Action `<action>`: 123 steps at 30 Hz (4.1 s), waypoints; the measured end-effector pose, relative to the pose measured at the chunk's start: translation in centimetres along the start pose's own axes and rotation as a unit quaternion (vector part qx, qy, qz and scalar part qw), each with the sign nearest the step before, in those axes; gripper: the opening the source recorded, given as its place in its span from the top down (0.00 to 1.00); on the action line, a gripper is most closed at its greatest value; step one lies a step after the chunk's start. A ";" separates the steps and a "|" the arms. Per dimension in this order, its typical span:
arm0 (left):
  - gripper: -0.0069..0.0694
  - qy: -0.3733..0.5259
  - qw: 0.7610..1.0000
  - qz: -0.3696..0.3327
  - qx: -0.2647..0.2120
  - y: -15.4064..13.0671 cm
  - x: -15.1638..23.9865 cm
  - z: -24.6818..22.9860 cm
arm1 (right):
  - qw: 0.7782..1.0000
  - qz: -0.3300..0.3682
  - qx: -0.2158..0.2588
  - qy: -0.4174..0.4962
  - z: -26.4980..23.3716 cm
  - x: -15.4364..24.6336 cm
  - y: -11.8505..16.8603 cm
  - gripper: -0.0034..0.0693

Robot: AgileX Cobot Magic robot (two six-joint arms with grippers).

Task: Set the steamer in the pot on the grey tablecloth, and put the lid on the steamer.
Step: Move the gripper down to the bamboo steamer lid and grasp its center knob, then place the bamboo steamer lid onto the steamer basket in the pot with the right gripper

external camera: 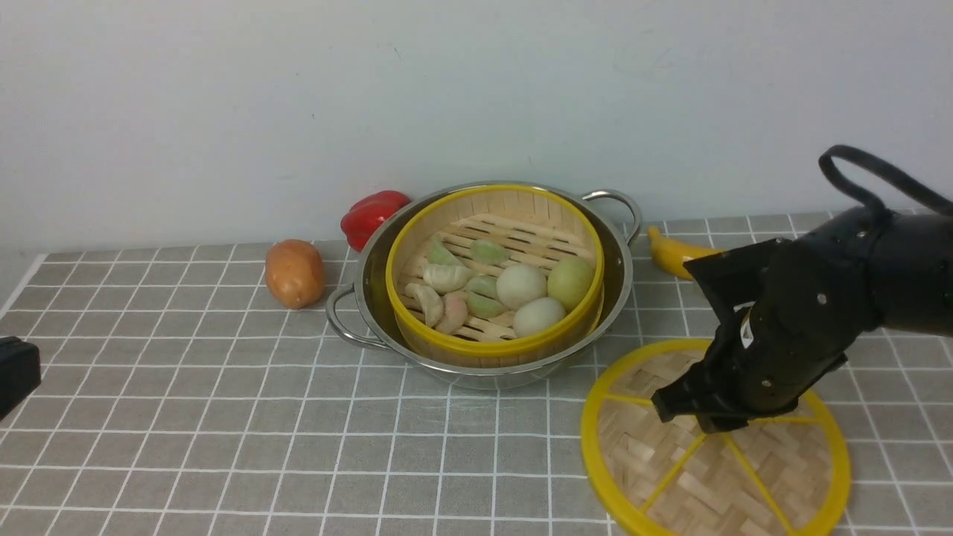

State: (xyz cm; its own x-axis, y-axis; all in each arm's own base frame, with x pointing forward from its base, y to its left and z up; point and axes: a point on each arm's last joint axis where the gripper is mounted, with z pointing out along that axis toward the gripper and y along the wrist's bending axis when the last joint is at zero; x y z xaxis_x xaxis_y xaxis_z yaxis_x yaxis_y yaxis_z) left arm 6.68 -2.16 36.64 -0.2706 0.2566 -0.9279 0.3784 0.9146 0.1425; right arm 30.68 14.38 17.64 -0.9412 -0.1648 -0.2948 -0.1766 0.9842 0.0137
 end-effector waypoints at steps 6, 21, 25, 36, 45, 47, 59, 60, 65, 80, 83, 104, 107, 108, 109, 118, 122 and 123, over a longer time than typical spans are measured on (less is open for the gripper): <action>0.91 0.000 1.000 0.000 0.000 0.0 0.0 0.0 | 1.000 -0.001 0.003 -0.003 0.0 -0.1 -0.1 0.75; 0.91 0.000 1.000 0.000 0.000 0.0 0.0 0.0 | 0.999 -0.011 0.026 0.028 -9.0 -3.1 -0.1 0.75; 0.91 0.000 1.000 0.000 0.000 0.0 0.0 0.0 | 0.999 -0.018 -0.006 -0.036 -12.4 -6.5 0.8 0.75; 0.91 0.001 1.000 0.000 0.000 0.0 0.0 0.0 | 0.992 -0.041 -0.068 -0.101 -7.7 -16.1 6.9 0.75; 0.91 0.001 1.000 0.001 0.000 0.0 0.0 0.0 | 0.985 -0.080 -0.102 -0.116 -5.1 -17.1 11.9 0.75; 0.91 0.002 1.000 0.001 0.000 0.0 0.1 0.0 | 0.985 -0.088 -0.103 -0.109 -4.3 -16.9 12.6 0.75; 0.90 0.018 1.000 0.001 0.000 0.0 0.4 0.0 | 0.986 -0.111 -0.077 -0.101 -2.6 -16.8 12.8 0.75; 0.90 0.018 1.000 0.001 0.000 0.0 0.4 0.0 | 0.986 -0.112 -0.077 -0.101 -2.6 -16.8 12.8 0.75; 0.89 0.019 1.000 0.001 -0.001 0.0 0.4 0.0 | 0.986 -0.114 -0.074 -0.101 -2.4 -16.8 12.8 0.75; 0.89 0.019 1.000 0.005 0.000 0.0 0.4 0.0 | 0.982 -0.116 -0.076 -0.125 -1.6 -17.3 13.0 0.76; 0.89 0.019 1.000 0.005 0.000 0.0 0.4 0.0 | 0.981 -0.119 -0.077 -0.130 -1.8 -17.4 13.0 0.76; 0.89 0.019 1.000 0.002 0.000 0.0 0.4 0.0 | 0.977 -0.126 -0.080 -0.155 -2.0 -17.8 13.1 0.76; 0.89 0.019 1.000 0.002 0.000 0.0 0.4 0.0 | 0.979 -0.127 -0.077 -0.142 -1.7 -17.6 13.1 0.76; 0.89 0.019 1.000 0.002 0.000 0.0 0.4 0.0 | 0.980 -0.127 -0.074 -0.132 -1.4 -17.5 13.1 0.76; 0.89 0.019 1.000 0.002 0.000 0.0 0.4 0.0 | 0.981 -0.128 -0.072 -0.129 -1.2 -17.5 13.0 0.76; 0.89 0.019 1.000 0.002 0.000 0.0 0.4 0.0 | 0.980 -0.129 -0.071 -0.131 -1.1 -17.5 13.0 0.76; 0.89 0.019 1.000 0.002 0.000 0.0 0.4 0.0 | 0.980 -0.128 -0.074 -0.130 -1.1 -17.5 13.1 0.76; 0.89 0.019 1.000 0.005 0.000 0.0 0.4 0.0 | 0.980 -0.127 -0.075 -0.130 -1.1 -17.5 13.1 0.76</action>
State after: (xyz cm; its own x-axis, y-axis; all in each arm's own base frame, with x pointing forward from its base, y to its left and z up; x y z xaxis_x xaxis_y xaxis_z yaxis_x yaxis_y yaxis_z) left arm 6.60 -2.08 36.28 -0.3002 0.2764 -0.9130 0.3811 0.9122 0.1509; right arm 44.48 30.09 24.04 -0.7600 -0.3620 -0.5398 -0.4548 0.8895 0.0436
